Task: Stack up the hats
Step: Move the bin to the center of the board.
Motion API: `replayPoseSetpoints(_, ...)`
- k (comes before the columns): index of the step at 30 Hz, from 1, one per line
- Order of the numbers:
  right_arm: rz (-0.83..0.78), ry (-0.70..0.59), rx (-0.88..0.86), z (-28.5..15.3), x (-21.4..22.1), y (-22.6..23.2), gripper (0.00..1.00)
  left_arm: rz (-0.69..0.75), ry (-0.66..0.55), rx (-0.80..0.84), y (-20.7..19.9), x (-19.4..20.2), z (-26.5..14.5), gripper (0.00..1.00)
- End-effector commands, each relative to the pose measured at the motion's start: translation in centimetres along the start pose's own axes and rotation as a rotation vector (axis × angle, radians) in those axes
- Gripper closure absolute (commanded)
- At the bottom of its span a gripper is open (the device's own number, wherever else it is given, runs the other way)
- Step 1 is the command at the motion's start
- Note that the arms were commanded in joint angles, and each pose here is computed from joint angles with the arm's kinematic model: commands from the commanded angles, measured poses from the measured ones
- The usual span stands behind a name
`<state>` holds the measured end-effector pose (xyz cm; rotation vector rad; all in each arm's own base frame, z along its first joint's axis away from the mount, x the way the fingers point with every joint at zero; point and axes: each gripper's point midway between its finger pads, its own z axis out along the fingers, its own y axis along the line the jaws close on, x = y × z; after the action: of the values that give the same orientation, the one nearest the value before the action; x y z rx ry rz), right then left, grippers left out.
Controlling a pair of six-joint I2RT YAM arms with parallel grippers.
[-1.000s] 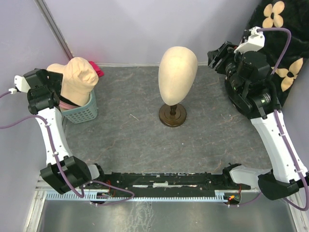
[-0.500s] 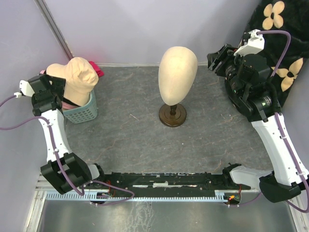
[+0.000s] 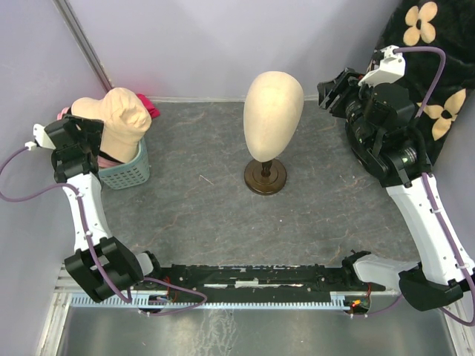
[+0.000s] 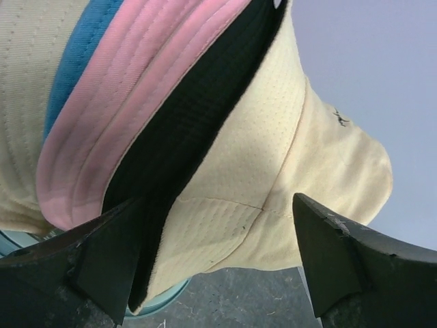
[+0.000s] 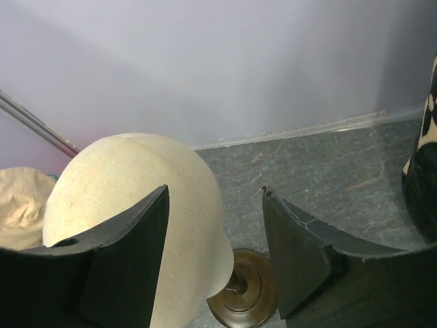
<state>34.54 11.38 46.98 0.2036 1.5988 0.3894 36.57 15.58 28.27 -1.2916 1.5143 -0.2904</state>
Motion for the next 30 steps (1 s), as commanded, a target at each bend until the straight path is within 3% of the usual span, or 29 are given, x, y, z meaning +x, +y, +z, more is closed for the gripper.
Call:
replayPoseSetpoints(1,0.0,-0.045,-0.034,-0.6,-1.4,0.8,0.35,-0.035,-0.054,0.141,-4.8,-2.8,-2.2,0.08)
replayPoseSetpoints(17,-0.011,-0.049,-0.04,-0.6,-1.6,1.2,0.35,-0.01,-0.017,0.125,-3.0,-1.1,-1.7,0.1)
replayPoseSetpoints(30,-0.013,-0.053,-0.045,-1.0,-1.5,1.1,0.38,-0.056,-0.073,0.23,-3.0,-0.7,-1.8,0.21)
